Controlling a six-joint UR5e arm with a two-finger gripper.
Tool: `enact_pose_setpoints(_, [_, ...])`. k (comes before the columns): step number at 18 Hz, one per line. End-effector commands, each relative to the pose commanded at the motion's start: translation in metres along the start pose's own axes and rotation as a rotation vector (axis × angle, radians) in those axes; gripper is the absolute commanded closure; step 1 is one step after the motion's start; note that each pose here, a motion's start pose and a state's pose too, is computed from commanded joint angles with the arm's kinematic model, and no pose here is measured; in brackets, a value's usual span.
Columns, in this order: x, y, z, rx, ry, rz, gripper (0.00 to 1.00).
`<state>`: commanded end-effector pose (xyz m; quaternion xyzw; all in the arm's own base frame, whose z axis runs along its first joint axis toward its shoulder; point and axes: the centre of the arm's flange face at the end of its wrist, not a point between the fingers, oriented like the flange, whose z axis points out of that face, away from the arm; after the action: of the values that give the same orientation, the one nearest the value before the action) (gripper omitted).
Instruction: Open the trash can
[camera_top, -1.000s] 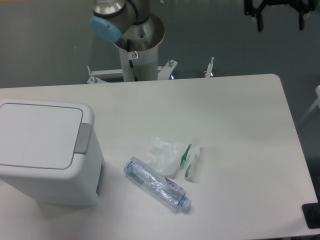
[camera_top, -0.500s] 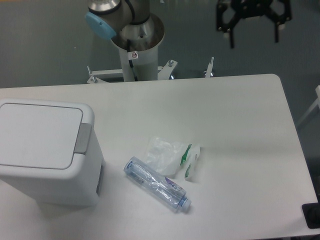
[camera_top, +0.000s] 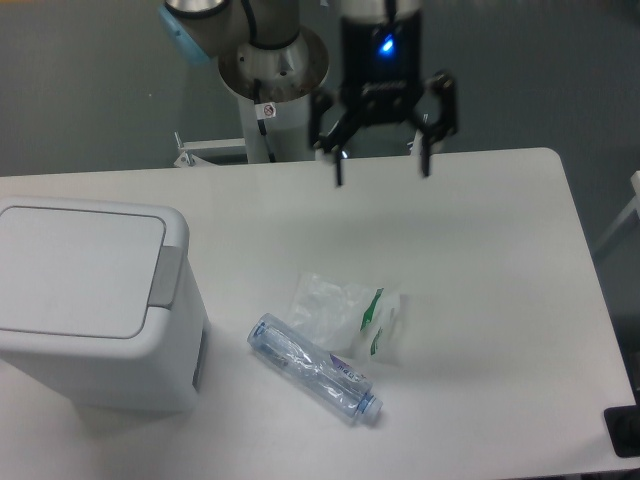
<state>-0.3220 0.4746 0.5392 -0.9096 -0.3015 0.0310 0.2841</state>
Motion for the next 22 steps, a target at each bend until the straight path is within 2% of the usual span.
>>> enact_pose_setpoints(2, [0.015, -0.002, 0.016, -0.001, 0.032, -0.061, 0.0])
enact_pose_setpoints(4, [0.024, -0.003, 0.024, -0.002, 0.049, -0.075, 0.0])
enact_pose_setpoints(6, [0.031, -0.003, 0.033, -0.011, 0.127, -0.108, 0.0])
enact_pose_setpoints(8, [0.039, 0.001, 0.04, -0.028, 0.156, -0.125, 0.0])
enact_pose_setpoints(16, [0.075, 0.013, 0.057, -0.072, 0.191, -0.085, 0.0])
enact_pose_setpoints(22, [0.081, 0.026, 0.066, -0.1, 0.196, -0.082, 0.0])
